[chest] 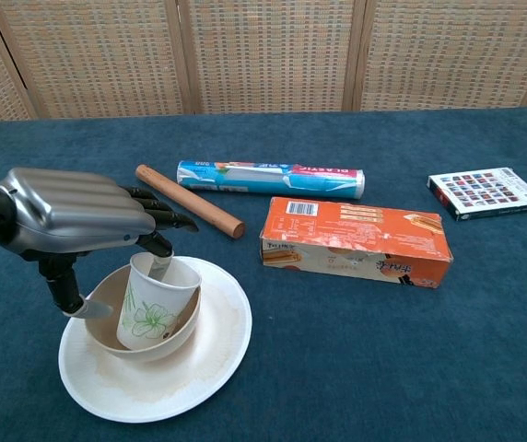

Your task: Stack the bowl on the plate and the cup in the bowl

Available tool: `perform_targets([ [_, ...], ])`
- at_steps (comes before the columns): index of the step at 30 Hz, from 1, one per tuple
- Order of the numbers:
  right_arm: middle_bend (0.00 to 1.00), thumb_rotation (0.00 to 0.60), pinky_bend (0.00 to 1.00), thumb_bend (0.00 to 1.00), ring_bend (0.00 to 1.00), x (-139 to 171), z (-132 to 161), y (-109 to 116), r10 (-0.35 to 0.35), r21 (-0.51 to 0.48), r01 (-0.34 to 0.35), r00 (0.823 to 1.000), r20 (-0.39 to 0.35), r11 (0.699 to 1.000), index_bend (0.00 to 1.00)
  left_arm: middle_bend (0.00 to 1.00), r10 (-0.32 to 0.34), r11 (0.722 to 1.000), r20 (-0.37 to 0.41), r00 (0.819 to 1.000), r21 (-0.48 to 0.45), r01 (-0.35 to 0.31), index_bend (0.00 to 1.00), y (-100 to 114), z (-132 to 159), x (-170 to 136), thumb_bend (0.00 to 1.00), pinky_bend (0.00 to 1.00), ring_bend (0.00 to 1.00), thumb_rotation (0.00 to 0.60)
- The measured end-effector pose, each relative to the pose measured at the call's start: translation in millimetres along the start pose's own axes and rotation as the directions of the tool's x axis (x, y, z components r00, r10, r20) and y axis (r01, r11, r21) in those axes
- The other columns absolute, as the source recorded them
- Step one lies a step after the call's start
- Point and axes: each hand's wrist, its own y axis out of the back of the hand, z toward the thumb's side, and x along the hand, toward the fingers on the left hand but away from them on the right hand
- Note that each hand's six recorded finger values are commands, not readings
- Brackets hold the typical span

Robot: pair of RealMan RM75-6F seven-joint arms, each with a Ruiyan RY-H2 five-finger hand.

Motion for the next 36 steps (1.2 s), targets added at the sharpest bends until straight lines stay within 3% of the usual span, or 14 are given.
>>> perform_targets([
  [22, 0.0, 0.6, 0.0, 0.14, 0.0, 0.0, -1.1, 0.7, -0.006, -0.005, 0.006, 1.0, 0.001, 1.0, 0.0, 0.0, 0.008, 0.999, 0.047, 0.999, 0.046, -0.01, 0.44, 2.2, 9.7, -30.1, 0.3, 0.0, 0.0, 0.6],
  [36, 0.0, 0.6, 0.0, 0.14, 0.0, 0.3, 0.8, -0.3, -0.003, -0.003, 0.003, 1.0, -0.003, 1.0, 0.0, 0.0, 0.004, 0.996, 0.03, 1.0, 0.086, -0.006, 0.44, -5.6, 1.2, -56.8, 0.3, 0.0, 0.0, 0.6],
])
